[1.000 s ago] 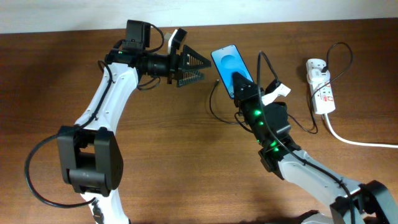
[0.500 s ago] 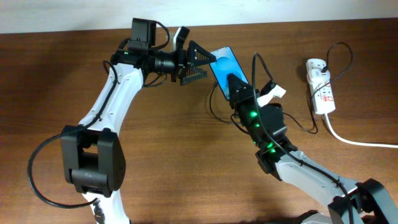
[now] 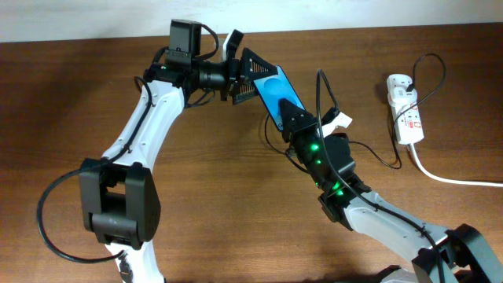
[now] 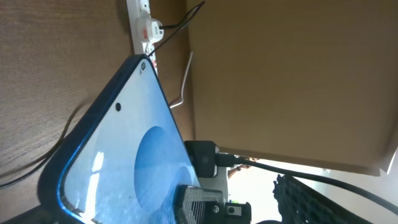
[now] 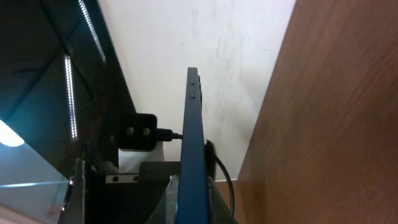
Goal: Plug charger to phone and switch on socket
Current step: 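Grasp the phone's top end with the left gripper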
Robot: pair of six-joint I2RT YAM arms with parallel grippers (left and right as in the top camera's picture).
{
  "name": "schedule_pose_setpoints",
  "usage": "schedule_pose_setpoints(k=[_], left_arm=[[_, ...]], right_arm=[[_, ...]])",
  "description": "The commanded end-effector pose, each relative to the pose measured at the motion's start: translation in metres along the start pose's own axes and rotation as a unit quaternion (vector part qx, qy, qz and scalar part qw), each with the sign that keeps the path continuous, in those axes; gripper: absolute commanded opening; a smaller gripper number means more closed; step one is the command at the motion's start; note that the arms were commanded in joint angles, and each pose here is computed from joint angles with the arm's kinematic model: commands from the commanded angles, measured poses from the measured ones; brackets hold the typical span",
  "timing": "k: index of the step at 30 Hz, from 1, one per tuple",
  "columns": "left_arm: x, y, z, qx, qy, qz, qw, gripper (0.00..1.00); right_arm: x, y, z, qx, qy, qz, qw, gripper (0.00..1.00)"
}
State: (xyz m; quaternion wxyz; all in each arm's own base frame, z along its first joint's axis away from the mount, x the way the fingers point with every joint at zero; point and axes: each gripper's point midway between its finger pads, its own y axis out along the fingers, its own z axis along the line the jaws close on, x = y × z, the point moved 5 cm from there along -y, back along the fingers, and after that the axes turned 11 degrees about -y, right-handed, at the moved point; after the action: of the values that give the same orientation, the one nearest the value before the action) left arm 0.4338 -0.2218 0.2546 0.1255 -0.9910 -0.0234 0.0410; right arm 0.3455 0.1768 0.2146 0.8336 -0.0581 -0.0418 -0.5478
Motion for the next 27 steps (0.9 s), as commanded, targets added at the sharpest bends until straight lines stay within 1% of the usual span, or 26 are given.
schedule_pose_setpoints(k=[1, 4, 12, 15, 16, 20, 22, 24, 27], left_arm=[[0.002, 0.002, 0.002, -0.002, 0.0, 0.002, 1.0, 0.83], [0.002, 0.002, 0.002, -0.002, 0.0, 0.002, 1.0, 0.83], [0.0, 0.01, 0.002, 0.007, 0.002, 0.0, 1.0, 0.83], [-0.001, 0.017, 0.003, 0.018, 0.001, -0.005, 1.0, 0.83], [-0.002, 0.018, 0.003, 0.019, 0.001, -0.005, 1.0, 0.8], [-0.001, 0.018, 0.004, 0.021, 0.001, -0.009, 1.0, 0.75], [-0.001, 0.019, 0.004, 0.023, 0.001, -0.008, 1.0, 0.69], [-0.004, 0.025, 0.003, 0.025, 0.003, -0.004, 1.0, 0.59], [-0.007, 0.032, 0.003, 0.031, 0.006, -0.004, 0.999, 0.52]], right_arm=[[0.003, 0.002, 0.009, 0.012, 0.018, -0.017, 1.0, 0.04], [0.006, 0.003, 0.009, 0.011, 0.018, -0.029, 0.999, 0.04], [0.006, 0.005, 0.013, 0.015, 0.018, -0.033, 0.999, 0.04], [-0.001, 0.011, 0.014, 0.015, 0.018, -0.024, 0.999, 0.04], [-0.004, 0.012, 0.014, 0.014, 0.018, -0.021, 1.0, 0.04], [-0.008, 0.014, 0.012, 0.012, 0.017, -0.017, 1.0, 0.04], [-0.008, 0.014, 0.012, 0.012, 0.017, -0.017, 1.0, 0.04], [-0.008, 0.014, 0.012, 0.012, 0.017, -0.017, 1.0, 0.04], [-0.008, 0.014, 0.012, 0.012, 0.017, -0.017, 1.0, 0.04]])
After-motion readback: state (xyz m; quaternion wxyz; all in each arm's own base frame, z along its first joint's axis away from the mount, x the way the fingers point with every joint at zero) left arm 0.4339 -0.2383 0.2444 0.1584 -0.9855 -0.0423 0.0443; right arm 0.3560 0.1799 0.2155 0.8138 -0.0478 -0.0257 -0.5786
